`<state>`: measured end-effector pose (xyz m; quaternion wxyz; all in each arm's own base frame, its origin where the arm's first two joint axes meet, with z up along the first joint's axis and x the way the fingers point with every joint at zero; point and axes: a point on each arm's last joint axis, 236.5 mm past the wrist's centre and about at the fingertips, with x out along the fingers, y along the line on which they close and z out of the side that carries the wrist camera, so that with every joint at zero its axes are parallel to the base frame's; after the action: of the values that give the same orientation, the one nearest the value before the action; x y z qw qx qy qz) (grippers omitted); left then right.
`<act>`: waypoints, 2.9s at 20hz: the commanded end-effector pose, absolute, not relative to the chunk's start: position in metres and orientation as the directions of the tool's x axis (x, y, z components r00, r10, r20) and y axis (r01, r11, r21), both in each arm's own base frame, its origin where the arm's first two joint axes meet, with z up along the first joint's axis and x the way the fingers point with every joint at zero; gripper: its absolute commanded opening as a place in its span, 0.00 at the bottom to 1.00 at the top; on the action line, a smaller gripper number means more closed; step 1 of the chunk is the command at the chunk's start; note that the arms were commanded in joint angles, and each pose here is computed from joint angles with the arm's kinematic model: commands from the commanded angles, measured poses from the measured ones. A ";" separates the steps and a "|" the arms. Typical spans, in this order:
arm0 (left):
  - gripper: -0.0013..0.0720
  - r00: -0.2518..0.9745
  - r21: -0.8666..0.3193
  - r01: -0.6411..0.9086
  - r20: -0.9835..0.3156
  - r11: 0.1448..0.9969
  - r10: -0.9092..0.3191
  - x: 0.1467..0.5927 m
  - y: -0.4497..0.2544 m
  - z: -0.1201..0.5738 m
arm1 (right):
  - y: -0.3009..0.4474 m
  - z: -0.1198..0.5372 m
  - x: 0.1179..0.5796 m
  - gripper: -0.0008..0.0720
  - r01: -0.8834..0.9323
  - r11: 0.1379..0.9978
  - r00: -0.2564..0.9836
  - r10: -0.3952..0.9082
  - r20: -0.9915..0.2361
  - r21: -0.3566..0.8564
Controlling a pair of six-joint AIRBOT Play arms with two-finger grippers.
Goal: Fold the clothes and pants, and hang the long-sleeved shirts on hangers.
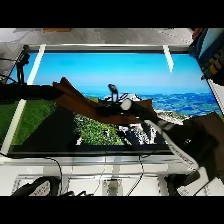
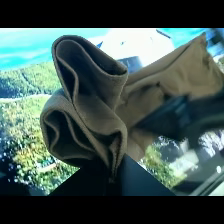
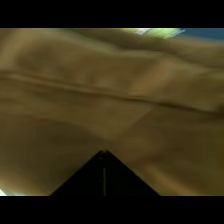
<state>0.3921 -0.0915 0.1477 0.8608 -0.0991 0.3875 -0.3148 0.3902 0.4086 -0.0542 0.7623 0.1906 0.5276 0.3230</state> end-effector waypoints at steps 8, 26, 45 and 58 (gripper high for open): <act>0.03 0.432 -0.510 0.556 -0.498 0.657 -0.752 0.411 -0.198 0.140 | 0.303 -0.036 0.428 0.03 -0.306 0.809 0.185 0.568 -0.802 0.502; 0.98 0.595 -0.563 0.504 -0.324 0.655 -0.736 0.394 -0.456 0.083 | -0.047 0.022 0.445 0.03 0.023 0.983 0.344 0.162 -0.925 0.181; 0.98 0.622 -0.463 0.605 -0.232 0.648 -0.748 0.440 -0.368 0.160 | 0.119 -0.117 0.406 0.96 0.049 0.720 0.107 0.686 -0.720 0.693; 0.83 0.549 -0.014 0.772 -0.488 0.635 -0.678 0.432 -0.329 0.106 | 0.182 -0.076 0.428 0.03 -0.170 0.716 0.096 0.696 -0.712 0.677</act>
<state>0.4333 -0.3515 0.1276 0.8868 0.0189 0.2071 -0.4127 0.4226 0.1754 -0.1016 0.7134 0.2169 0.6053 0.2786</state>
